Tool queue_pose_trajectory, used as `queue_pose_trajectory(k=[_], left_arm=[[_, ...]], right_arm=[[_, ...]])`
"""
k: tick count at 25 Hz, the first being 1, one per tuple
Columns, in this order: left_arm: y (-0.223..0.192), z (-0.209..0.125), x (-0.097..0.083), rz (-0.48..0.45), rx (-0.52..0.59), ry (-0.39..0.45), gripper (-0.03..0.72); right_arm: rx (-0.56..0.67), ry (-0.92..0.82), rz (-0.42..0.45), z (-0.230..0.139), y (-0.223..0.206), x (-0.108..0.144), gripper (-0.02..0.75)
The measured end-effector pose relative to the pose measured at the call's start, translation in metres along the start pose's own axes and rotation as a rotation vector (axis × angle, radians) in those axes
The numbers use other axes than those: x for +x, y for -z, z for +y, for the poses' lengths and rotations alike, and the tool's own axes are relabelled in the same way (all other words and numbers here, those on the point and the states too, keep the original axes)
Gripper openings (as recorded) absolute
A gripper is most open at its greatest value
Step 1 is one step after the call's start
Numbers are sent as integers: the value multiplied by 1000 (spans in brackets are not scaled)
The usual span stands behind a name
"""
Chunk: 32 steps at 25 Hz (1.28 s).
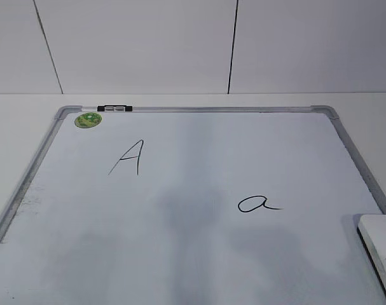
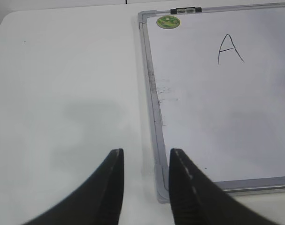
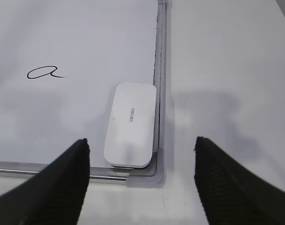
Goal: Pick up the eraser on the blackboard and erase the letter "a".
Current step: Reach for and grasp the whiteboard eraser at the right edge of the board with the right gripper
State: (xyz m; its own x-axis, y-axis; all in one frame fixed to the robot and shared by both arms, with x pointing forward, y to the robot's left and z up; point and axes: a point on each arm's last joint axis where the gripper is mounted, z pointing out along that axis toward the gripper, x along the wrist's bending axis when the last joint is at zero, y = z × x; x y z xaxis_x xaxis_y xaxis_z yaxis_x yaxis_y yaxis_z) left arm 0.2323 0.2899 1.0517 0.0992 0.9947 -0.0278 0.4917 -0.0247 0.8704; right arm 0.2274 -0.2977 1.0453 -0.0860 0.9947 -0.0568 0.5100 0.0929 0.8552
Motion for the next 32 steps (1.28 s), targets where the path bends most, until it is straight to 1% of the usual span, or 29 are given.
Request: queue_pose_trajectory(k=[32], left_arm=[[0,0,0,0,0,0,245]], right_arm=[[0,0,0,0,0,0,558]])
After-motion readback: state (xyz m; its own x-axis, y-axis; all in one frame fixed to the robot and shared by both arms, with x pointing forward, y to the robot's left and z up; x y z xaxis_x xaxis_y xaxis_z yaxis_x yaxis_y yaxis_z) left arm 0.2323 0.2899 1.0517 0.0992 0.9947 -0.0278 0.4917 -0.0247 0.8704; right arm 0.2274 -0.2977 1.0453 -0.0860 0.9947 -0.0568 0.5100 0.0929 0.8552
